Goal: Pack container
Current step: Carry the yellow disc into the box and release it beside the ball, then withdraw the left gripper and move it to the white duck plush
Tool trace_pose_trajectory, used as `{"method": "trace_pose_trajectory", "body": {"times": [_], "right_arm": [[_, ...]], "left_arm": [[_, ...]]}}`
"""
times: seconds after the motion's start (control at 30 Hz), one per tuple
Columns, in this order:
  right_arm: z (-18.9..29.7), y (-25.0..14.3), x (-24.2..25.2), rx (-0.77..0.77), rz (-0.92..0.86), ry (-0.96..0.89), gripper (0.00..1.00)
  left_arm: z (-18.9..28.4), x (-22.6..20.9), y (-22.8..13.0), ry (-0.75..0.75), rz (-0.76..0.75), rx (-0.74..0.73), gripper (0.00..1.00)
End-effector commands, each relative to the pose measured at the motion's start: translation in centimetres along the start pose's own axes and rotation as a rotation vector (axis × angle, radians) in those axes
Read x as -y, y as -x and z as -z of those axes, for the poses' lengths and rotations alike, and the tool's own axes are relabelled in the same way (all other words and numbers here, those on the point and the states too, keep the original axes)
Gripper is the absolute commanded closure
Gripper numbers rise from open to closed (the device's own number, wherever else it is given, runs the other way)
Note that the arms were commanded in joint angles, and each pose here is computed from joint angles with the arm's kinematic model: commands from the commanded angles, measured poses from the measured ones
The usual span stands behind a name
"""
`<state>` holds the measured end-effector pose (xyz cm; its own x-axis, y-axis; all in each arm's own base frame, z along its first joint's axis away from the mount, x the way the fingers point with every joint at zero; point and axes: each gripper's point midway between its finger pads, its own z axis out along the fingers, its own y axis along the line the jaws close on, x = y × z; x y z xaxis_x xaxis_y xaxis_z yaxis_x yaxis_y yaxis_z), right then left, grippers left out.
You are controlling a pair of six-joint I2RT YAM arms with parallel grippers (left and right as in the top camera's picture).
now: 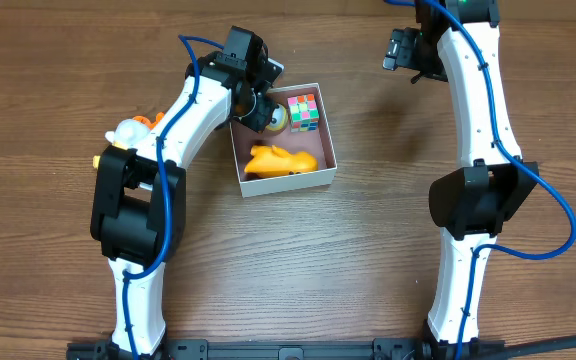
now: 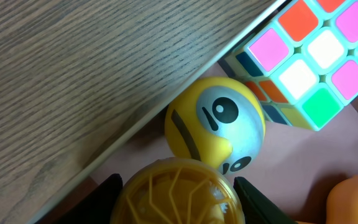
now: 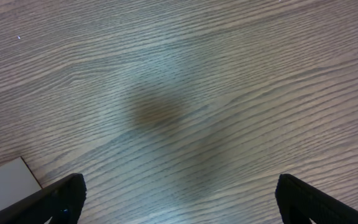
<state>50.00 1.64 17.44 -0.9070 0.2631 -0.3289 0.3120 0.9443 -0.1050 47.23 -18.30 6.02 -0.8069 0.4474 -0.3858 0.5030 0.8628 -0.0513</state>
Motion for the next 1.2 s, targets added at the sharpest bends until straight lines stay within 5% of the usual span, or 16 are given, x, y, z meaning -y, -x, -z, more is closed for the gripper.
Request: {"method": "trace_pose_trajectory", "body": {"times": [0.0, 0.2, 0.73, 1.17], "right_arm": [[1.2, 0.7, 0.1, 0.039, -0.015, 0.009, 0.0], [1.2, 0.7, 0.1, 0.039, -0.015, 0.009, 0.0], [1.2, 0.7, 0.1, 0.038, -0.015, 0.009, 0.0], [1.2, 0.7, 0.1, 0.038, -0.015, 0.009, 0.0]], "left_arm": [[-1.0, -0.7, -0.6, 0.032, -0.009, -0.027, 0.48], [-1.0, -1.0, -0.6, 0.046, -0.01, -0.029, 0.26], [0.6, -1.0, 1.1, 0.056, -0.014, 0.024, 0.13], [5.1, 1.3, 5.0, 0.06, -0.066, 0.152, 0.12]]}}
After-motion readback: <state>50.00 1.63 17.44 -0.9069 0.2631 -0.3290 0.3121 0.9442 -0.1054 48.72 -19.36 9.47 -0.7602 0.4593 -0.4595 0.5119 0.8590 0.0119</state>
